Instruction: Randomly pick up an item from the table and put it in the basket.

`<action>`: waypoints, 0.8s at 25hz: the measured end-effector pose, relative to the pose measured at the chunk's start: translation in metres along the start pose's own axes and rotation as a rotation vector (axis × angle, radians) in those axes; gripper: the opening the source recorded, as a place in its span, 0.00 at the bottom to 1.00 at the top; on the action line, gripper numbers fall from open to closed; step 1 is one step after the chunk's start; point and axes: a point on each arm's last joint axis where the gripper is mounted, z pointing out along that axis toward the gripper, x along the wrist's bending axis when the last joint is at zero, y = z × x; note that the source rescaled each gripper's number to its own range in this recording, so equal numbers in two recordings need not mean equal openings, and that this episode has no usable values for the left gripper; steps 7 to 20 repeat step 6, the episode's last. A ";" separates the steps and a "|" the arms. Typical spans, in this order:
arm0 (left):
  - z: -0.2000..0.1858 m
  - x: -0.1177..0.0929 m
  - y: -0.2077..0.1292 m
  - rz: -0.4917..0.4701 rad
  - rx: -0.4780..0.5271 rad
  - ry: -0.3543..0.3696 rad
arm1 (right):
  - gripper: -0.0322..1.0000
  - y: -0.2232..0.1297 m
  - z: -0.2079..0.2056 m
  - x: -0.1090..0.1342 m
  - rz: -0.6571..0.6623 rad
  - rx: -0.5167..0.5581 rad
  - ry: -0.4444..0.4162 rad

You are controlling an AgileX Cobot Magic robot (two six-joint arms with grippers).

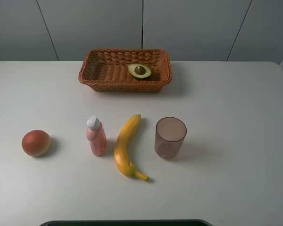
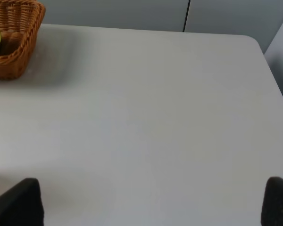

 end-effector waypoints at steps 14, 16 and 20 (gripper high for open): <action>0.000 0.000 0.000 0.000 0.000 0.000 | 1.00 0.000 0.000 0.000 0.000 0.000 0.000; 0.000 0.000 0.000 0.000 0.000 0.000 | 1.00 0.000 0.000 0.000 0.000 0.000 0.000; 0.000 0.000 0.000 0.000 0.000 0.000 | 1.00 0.000 0.000 0.000 0.000 0.000 0.000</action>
